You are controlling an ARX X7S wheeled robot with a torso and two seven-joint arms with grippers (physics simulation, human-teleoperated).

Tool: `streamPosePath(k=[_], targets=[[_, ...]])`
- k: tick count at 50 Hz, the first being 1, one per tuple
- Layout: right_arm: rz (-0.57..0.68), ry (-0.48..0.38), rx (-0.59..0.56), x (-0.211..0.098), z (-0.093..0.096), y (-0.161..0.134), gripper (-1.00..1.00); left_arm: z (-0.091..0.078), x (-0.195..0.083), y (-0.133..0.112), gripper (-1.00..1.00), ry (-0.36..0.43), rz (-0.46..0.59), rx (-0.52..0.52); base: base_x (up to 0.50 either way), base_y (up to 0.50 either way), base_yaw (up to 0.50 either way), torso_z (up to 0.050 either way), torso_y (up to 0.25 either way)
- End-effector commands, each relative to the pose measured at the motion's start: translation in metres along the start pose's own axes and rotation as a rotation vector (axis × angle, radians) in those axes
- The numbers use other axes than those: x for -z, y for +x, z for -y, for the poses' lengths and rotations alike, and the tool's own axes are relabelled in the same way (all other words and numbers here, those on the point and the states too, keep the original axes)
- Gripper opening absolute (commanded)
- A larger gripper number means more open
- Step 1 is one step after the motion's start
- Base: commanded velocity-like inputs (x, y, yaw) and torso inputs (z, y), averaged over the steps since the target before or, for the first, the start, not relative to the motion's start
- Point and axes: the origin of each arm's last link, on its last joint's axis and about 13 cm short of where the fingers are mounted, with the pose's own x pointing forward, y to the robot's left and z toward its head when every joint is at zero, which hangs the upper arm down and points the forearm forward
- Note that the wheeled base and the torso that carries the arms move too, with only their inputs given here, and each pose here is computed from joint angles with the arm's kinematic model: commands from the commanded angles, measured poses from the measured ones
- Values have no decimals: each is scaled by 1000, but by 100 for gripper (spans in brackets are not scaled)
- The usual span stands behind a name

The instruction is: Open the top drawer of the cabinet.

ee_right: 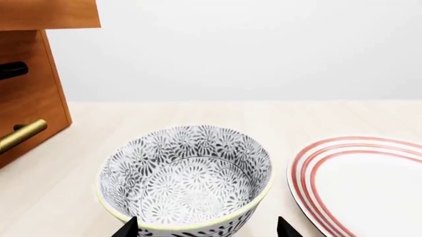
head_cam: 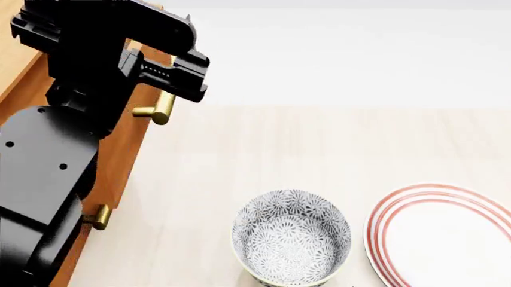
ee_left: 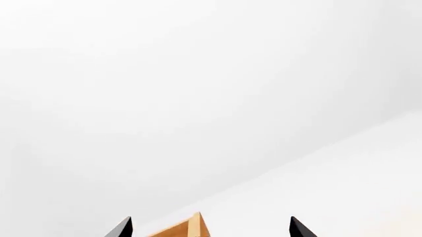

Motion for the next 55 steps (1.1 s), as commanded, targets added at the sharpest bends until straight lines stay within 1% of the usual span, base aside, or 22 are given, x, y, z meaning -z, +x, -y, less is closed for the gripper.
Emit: streamPosePath(k=[1,6,10,12,14,15,17,21,26,27,28,34,35,40,41,42,45,46,48,51,52,55], targets=[[7,1,-4,-1,0,2,100,-18,-2,13,100,-92,-28,-67,0,0,0,0,0],[6,0,-6,0,-1,2,100,-27,1,20,100,-95,-49,-99,0,0,0,0,0],[5,-2,-6,-1,-1,1,100,-30,3,24,100,-94,-67,-109,0,0,0,0,0],[4,-2,-6,-1,-1,1,100,-30,5,25,100,-91,-111,-109,0,0,0,0,0],[4,-2,-7,-1,-1,1,100,-30,7,26,100,-89,-114,-109,0,0,0,0,0],[3,-2,-7,0,-1,1,100,-30,7,26,100,-135,-134,-98,0,0,0,0,0],[3,-2,-7,0,-1,1,100,-31,5,27,100,-161,-140,-94,0,0,0,0,0],[2,-3,-7,-1,-1,1,100,-32,3,29,100,-164,-154,-103,0,0,0,0,0],[0,-4,-8,2,-1,2,100,-33,0,31,100,-210,-187,-102,0,0,0,0,0],[1,-4,-8,3,-1,2,100,-33,-1,31,100,-227,-188,-100,0,0,0,0,0],[0,-4,-8,3,-1,2,100,-33,-2,32,100,-269,-195,-96,0,0,0,0,0],[-1,-4,-9,1,-2,1,100,-34,-7,33,100,-362,-216,-96,0,0,0,0,0],[-1,-4,-9,1,-2,1,100,-34,-7,33,100,-363,-220,-93,0,0,0,0,0],[-1,-4,-9,1,-2,0,100,-35,-11,35,100,-455,-238,-86,0,0,0,0,0],[-1,-4,-9,1,-2,0,100,-35,-12,35,100,-461,-238,-83,0,0,0,0,0],[-1,-4,-9,0,-2,0,100,-35,-12,35,100,-494,-245,-72,0,0,0,0,0],[-2,-4,-10,2,-1,1,100,-36,-14,36,100,-537,-252,-79,0,0,0,0,0],[-2,-4,-10,1,-1,1,100,-37,-16,36,100,-578,-262,-74,0,0,0,0,0],[-2,-4,-10,1,-1,0,100,-37,-17,37,100,-589,-258,-72,0,0,0,0,0],[-2,-4,-10,1,-1,1,100,-37,-19,37,100,-628,-268,-77,0,0,0,0,0],[-2,-3,-10,1,-1,1,100,-37,-19,38,100,-655,-276,-84,0,0,0,0,0],[-3,-2,-9,0,-1,1,100,-39,-20,39,100,-674,-283,-102,0,0,0,0,0]])
